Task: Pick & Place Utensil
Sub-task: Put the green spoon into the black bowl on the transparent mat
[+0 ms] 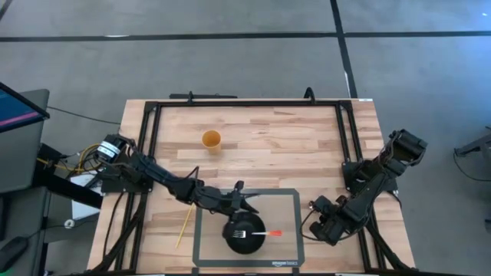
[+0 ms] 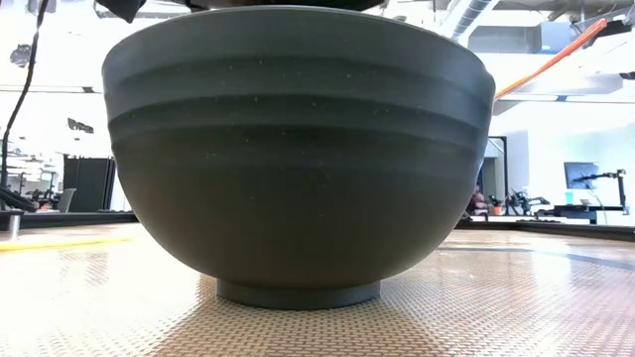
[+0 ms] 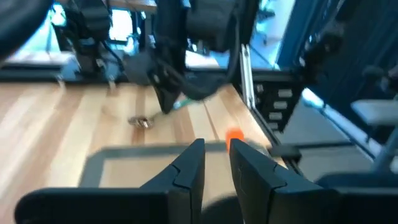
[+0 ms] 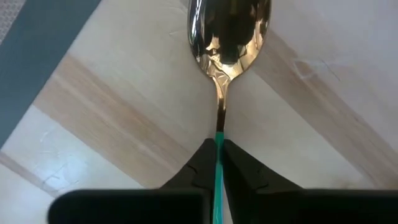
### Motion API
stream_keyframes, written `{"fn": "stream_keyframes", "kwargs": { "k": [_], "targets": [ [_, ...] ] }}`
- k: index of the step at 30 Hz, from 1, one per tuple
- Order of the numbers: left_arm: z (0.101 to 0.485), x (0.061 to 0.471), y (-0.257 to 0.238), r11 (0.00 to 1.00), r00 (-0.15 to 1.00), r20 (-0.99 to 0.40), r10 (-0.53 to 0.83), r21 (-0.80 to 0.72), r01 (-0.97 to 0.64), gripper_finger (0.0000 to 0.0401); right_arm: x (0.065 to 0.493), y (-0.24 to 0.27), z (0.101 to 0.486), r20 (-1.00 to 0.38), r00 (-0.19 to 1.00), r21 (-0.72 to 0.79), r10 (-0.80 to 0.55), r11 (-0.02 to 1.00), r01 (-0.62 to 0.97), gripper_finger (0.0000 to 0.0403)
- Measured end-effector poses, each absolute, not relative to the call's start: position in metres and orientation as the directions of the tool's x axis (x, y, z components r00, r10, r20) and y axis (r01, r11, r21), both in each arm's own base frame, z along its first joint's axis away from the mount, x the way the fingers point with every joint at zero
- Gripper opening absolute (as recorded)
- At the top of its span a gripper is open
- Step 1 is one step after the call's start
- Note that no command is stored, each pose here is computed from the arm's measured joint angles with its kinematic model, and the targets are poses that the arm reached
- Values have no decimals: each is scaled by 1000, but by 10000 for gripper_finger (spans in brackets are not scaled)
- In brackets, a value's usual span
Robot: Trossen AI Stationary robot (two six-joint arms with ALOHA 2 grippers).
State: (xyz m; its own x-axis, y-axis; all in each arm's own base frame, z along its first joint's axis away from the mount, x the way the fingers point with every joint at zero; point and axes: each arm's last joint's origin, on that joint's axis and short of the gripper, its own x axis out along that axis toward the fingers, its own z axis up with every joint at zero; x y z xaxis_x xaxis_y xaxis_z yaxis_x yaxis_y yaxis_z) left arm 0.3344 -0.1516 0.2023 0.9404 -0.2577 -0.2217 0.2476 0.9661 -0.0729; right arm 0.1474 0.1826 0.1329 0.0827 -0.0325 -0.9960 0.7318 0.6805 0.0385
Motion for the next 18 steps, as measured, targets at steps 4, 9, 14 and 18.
{"fn": "stream_keyframes", "kwargs": {
  "k": [4,9,14,18],
  "targets": [
    [199,329,-162,959,925,-254,-283,-66,276,65,148,184,135,-995,88,39,-36,687,726,7],
    [198,324,-171,958,922,-261,-287,-55,282,42,158,195,150,-991,131,90,4,750,655,5],
    [196,322,-172,963,922,-280,-267,-45,265,13,173,198,170,-989,144,103,19,792,602,4],
    [190,315,-180,956,894,-350,-280,-21,291,6,185,198,196,-994,106,92,38,813,575,2]
  ]
}}
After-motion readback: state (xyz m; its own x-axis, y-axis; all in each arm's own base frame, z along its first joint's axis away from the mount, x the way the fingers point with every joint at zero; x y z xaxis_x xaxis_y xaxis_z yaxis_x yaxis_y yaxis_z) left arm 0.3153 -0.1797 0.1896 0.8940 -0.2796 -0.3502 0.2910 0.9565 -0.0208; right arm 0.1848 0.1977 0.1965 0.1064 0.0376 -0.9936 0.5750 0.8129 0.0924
